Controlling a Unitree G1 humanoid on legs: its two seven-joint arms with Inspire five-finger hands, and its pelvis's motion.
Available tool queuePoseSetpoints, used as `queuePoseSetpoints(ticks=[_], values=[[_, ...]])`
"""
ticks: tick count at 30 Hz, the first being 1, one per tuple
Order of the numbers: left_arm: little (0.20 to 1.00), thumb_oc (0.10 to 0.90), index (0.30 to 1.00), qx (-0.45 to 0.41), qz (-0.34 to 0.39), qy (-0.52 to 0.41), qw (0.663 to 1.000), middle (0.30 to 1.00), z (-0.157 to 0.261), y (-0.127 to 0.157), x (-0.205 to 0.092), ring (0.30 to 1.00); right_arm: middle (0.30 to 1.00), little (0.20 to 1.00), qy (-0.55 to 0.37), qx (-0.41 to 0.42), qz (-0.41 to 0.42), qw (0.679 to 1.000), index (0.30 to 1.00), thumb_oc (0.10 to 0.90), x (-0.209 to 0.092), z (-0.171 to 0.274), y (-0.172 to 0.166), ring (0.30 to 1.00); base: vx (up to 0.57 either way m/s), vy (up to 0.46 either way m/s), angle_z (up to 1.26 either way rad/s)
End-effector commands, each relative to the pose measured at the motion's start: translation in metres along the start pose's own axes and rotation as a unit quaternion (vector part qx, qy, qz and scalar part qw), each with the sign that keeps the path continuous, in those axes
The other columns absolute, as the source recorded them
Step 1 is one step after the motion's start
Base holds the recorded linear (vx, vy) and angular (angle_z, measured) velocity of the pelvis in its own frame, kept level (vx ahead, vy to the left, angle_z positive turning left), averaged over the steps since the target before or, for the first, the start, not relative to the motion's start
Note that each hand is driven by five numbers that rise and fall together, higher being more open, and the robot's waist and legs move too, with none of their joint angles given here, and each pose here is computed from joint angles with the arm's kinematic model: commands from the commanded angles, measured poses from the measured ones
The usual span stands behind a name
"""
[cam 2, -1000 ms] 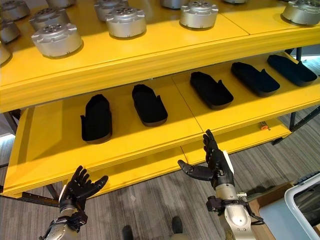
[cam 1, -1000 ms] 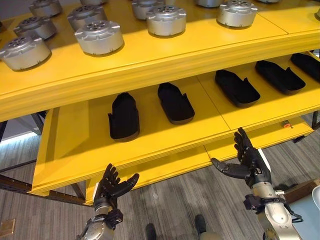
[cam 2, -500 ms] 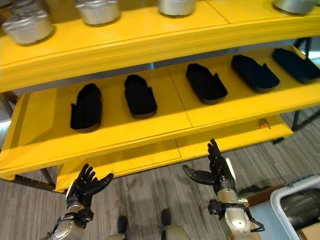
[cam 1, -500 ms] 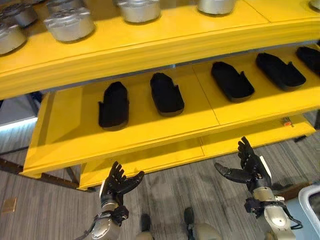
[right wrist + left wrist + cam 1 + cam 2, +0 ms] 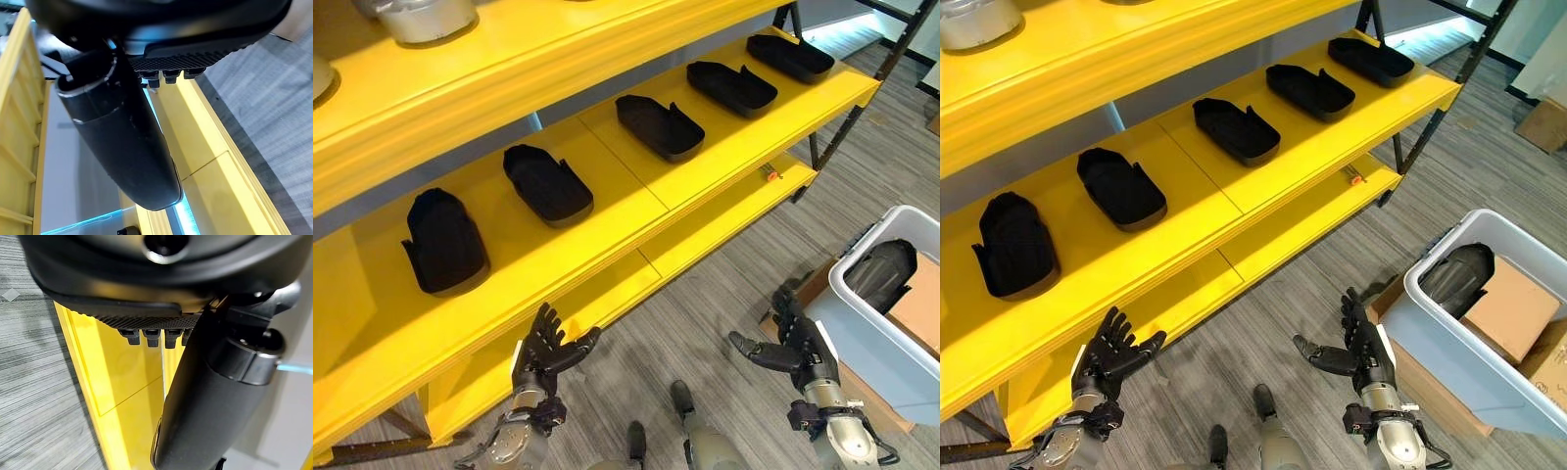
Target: Move parts from the plastic box to the shelf.
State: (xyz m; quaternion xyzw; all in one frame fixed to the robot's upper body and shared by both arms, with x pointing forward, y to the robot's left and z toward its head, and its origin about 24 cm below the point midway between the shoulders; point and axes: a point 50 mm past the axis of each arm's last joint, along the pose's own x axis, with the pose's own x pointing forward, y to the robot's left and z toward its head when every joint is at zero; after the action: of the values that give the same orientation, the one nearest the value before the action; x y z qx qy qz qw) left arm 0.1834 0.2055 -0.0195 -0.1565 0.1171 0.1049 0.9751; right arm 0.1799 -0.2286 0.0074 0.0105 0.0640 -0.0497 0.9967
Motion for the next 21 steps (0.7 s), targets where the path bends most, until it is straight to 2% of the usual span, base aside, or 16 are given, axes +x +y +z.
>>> queuePoseSetpoints(ticks=[1, 8, 14, 18, 21], values=[[1.0, 0.9, 1.0, 0.067, -0.037, -0.109, 0.991, 1.0, 0.049, 0.002, 0.004, 1.0, 1.0, 1.0, -0.118, 0.011, 0.014, 0.993, 1.0, 0.9, 0.014, 0.044, -0.002, 1.0, -0.05, 0.185, 0.01], [1.0, 0.9, 1.0, 0.095, -0.04, -0.118, 0.988, 1.0, 0.056, 0.002, 0.009, 1.0, 1.0, 1.0, -0.122, 0.033, 0.014, 0.992, 1.0, 0.9, 0.013, 0.043, 0.003, 1.0, -0.15, 0.173, -0.34], [1.0, 0.9, 1.0, 0.094, -0.008, -0.127, 0.987, 1.0, 0.061, 0.015, 0.003, 1.0, 1.0, 1.0, -0.13, 0.018, 0.041, 0.99, 1.0, 0.9, 0.014, 0.047, 0.014, 1.0, -0.1, 0.03, -1.22], [1.0, 0.9, 1.0, 0.086, 0.016, -0.125, 0.988, 1.0, 0.061, 0.027, -0.005, 1.0, 1.0, 1.0, -0.13, 0.02, 0.049, 0.99, 1.0, 0.9, 0.015, 0.047, 0.016, 1.0, -0.04, -0.148, -1.13], [1.0, 0.9, 1.0, 0.067, 0.03, -0.099, 0.992, 1.0, 0.048, 0.033, -0.012, 1.0, 1.0, 1.0, -0.114, -0.001, 0.041, 0.993, 1.0, 0.9, 0.006, 0.044, 0.005, 1.0, 0.16, -0.286, -0.58]])
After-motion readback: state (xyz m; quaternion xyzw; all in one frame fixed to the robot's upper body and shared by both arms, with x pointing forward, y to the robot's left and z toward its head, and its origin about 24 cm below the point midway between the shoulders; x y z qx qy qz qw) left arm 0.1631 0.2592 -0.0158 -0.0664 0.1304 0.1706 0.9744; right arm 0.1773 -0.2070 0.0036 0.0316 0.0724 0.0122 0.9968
